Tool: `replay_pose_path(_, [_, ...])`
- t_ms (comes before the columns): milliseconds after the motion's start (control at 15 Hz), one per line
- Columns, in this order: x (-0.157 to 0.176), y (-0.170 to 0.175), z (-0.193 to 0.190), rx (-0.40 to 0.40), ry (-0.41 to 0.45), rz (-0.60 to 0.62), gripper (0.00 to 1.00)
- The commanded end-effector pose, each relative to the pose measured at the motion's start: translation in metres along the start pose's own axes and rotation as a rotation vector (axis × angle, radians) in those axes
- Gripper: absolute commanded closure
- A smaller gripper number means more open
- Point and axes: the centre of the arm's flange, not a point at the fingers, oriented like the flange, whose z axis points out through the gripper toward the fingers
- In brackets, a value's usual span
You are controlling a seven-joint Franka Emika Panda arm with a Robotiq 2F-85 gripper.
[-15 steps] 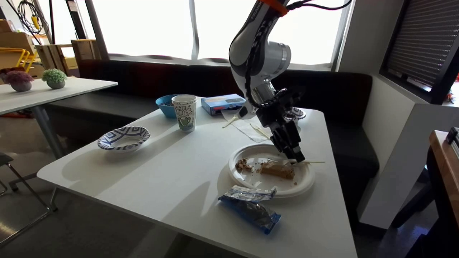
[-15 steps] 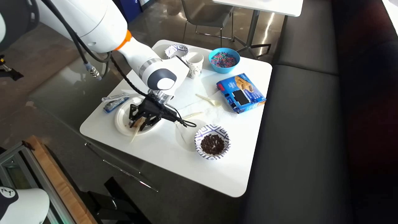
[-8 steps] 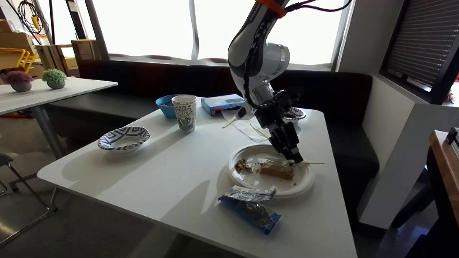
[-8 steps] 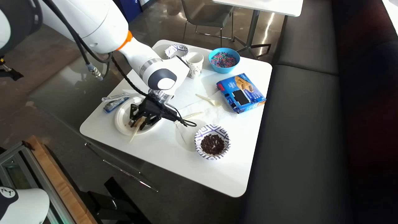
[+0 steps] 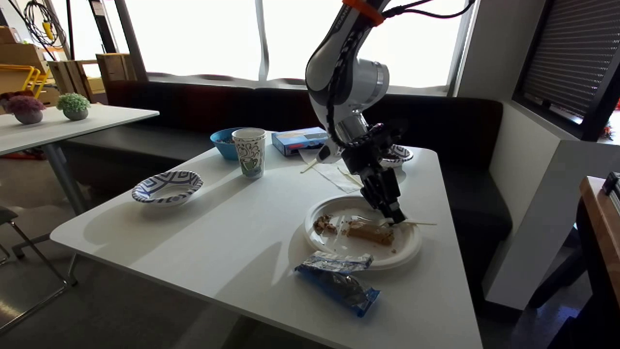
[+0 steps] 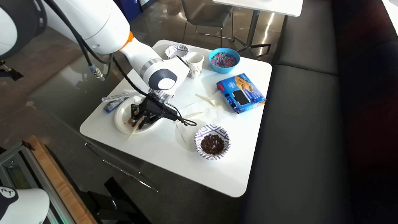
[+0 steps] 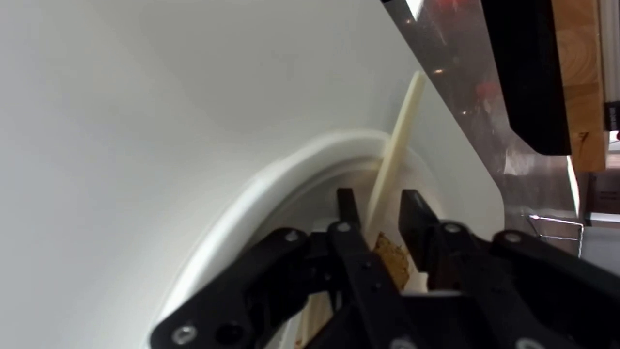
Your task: Use the fork to cut a piece of the brown object
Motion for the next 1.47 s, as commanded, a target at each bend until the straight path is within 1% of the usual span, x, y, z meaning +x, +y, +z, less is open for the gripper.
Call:
replay_pose_path(0, [0.005,0.005,0.002,0.027,0.020,-0.019,0.73])
replay_pose_path(333, [0.005,0.006,0.002,0.024,0.021,-0.028,0.85])
replay_pose_path(400, [0.005,0.005,0.002,0.028,0.021,-0.030,0.90])
replay_pose_path(467, [0.005,0.005,0.001,0.029,0.022,-0.031,0.86])
replay_pose_path(600, [0.004,0.004,0.001,0.029,0.026,-0.034,0.88])
replay_pose_path(733, [0.001,0.002,0.001,0.026,0.033,-0.031,0.92])
replay_pose_path(800, [-0.001,0.000,0.001,0.025,0.037,-0.027,0.96])
replay_pose_path(867, [-0.002,-0.001,0.000,0.023,0.041,-0.024,0.95])
replay_pose_path(933, [-0.004,-0.003,0.000,0.021,0.045,-0.020,1.00])
replay_pose_path(1000, [-0.006,-0.003,-0.001,0.021,0.048,-0.014,0.98])
replay_pose_path(1200, [-0.010,-0.005,-0.003,0.017,0.064,0.008,0.98])
replay_pose_path(1400, [-0.014,-0.014,-0.007,-0.013,0.073,0.035,0.98])
